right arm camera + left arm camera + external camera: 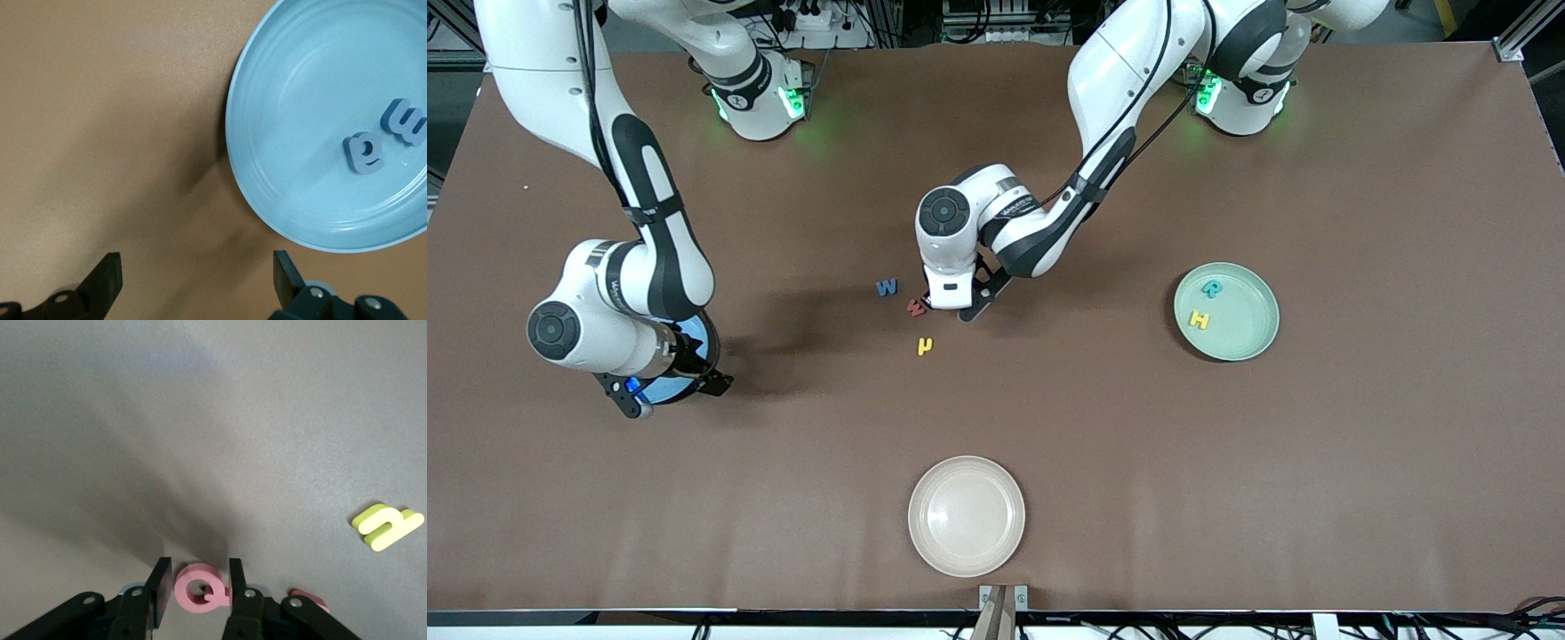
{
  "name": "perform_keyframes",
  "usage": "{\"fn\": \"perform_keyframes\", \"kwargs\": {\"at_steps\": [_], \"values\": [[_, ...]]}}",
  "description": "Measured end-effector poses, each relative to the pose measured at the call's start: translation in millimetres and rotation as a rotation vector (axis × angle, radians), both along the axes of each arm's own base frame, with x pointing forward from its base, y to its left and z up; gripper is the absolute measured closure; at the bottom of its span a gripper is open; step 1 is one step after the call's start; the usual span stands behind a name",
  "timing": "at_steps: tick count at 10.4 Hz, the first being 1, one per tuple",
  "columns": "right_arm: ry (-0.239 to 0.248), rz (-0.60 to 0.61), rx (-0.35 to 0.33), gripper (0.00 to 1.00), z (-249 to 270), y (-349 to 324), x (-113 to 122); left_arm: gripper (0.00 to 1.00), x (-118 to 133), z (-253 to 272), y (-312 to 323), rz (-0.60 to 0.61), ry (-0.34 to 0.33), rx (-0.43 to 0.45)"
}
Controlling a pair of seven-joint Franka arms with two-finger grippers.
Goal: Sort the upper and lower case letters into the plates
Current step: 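Grasp the pink Q with the left gripper while the right gripper withdraws, then carry the Q to the green plate while the right gripper reaches n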
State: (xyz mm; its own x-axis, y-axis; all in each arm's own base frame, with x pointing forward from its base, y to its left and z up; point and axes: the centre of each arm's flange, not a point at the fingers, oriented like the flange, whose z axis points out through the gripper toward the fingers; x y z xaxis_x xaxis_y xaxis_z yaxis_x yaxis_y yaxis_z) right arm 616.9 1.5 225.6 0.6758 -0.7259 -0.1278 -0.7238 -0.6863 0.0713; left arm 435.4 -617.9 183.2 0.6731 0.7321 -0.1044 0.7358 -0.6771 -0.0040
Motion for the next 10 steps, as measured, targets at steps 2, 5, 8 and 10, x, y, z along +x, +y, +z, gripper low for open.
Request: {"fn": "perform_keyframes", "kwargs": {"at_steps": [2,5,8,10], "values": [[0.000,-0.001,0.000,0.00,-0.9,0.1,0.2,0.57,-5.7,-6.4,-3.5,-0.004,-0.001,-0.004],[-0.004,-0.008,-0.005,0.00,-3.2,6.3,2.2,0.57,-8.0,-10.9,-6.0,-0.002,-0.009,-0.016],[-0.007,-0.007,-0.007,0.00,-4.4,7.8,3.4,0.64,-8.1,-10.2,-6.3,-0.002,-0.009,-0.017],[-0.006,-0.007,-0.007,0.00,-4.5,7.8,3.5,0.64,-8.1,-10.2,-6.3,-0.002,-0.009,-0.017]]}}
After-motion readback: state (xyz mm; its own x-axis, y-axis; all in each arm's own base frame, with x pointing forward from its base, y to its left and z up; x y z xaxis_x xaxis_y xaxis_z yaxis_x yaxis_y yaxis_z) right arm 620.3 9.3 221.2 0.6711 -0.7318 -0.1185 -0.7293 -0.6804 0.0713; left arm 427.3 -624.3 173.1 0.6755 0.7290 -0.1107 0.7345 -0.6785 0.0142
